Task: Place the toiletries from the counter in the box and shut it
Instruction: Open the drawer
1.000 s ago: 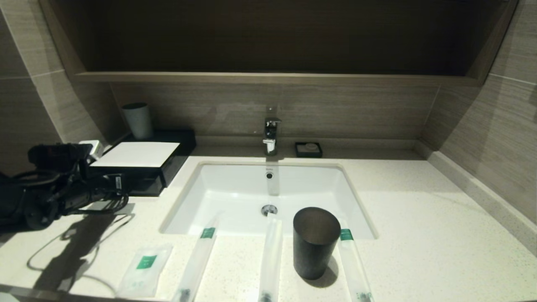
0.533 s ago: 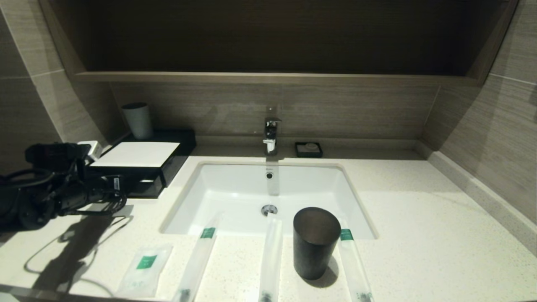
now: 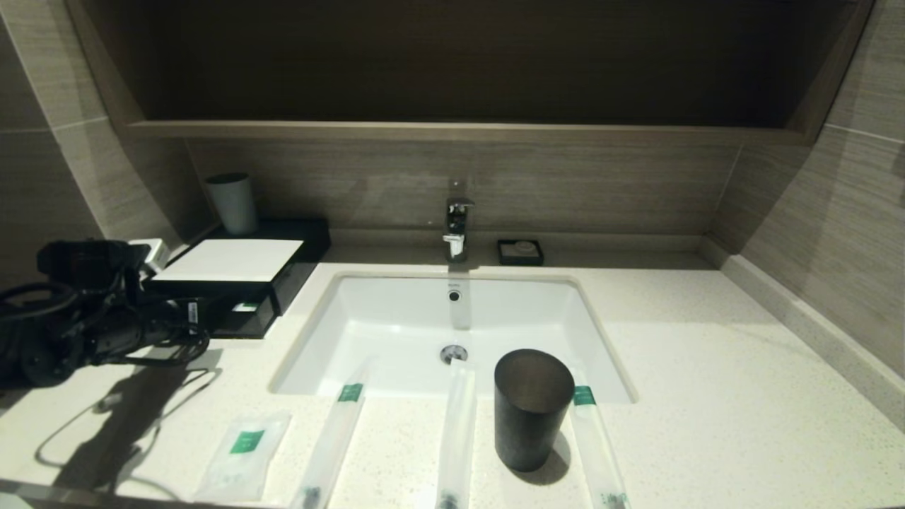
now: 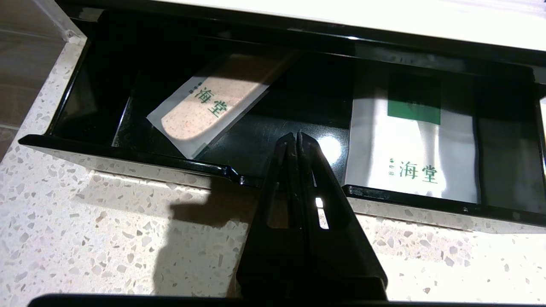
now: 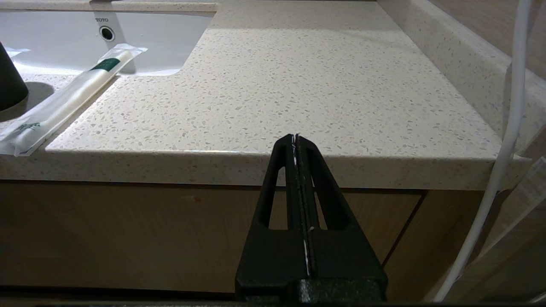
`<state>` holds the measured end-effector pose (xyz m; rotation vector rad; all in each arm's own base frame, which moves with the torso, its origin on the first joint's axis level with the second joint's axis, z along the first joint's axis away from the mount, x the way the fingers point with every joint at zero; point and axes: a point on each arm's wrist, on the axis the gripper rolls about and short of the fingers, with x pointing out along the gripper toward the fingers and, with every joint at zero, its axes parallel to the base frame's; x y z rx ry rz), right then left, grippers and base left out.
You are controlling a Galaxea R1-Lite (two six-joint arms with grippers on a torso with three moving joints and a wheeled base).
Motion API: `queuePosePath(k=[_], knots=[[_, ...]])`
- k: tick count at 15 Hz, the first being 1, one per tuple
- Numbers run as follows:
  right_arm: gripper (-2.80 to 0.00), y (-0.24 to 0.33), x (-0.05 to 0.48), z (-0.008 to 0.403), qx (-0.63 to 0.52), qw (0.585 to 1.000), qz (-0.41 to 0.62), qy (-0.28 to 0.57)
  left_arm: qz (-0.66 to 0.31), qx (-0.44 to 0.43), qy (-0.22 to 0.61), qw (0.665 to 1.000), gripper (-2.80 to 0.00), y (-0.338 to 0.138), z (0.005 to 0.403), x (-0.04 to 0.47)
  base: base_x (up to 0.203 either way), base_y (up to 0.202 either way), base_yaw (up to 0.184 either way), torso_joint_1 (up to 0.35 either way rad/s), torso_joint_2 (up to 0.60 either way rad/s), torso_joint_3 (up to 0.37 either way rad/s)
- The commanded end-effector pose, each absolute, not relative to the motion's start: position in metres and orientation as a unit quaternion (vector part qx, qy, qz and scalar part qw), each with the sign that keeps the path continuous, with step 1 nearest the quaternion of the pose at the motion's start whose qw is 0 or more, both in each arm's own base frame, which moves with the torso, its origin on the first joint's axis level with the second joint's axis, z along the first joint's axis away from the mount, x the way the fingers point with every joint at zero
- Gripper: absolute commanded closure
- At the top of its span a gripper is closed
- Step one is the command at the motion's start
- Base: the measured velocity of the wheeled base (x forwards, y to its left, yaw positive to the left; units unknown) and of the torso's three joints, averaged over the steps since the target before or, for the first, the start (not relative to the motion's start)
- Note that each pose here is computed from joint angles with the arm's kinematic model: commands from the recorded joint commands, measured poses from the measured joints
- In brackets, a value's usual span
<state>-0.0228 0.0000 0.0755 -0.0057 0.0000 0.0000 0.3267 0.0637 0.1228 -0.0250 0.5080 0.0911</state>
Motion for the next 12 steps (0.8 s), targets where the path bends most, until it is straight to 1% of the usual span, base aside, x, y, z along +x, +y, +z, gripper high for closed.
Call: queuePosePath(k=[1, 12], knots=[[0.0, 0.0, -0.023, 0.075, -0.003, 1.0, 0.0, 0.0, 0.045, -0.013, 0.253, 0.966, 0.0, 0.063, 0.125, 0.324, 0.0, 0.0, 0.0, 0.0, 0.0, 0.0], [0.0, 0.0, -0.023, 0.075, -0.003, 1.0, 0.0, -0.001, 0.044, -0.015, 0.267, 0.962, 0.0, 0.059, 0.133, 0.303, 0.0, 0.0, 0.0, 0.0, 0.0, 0.0]])
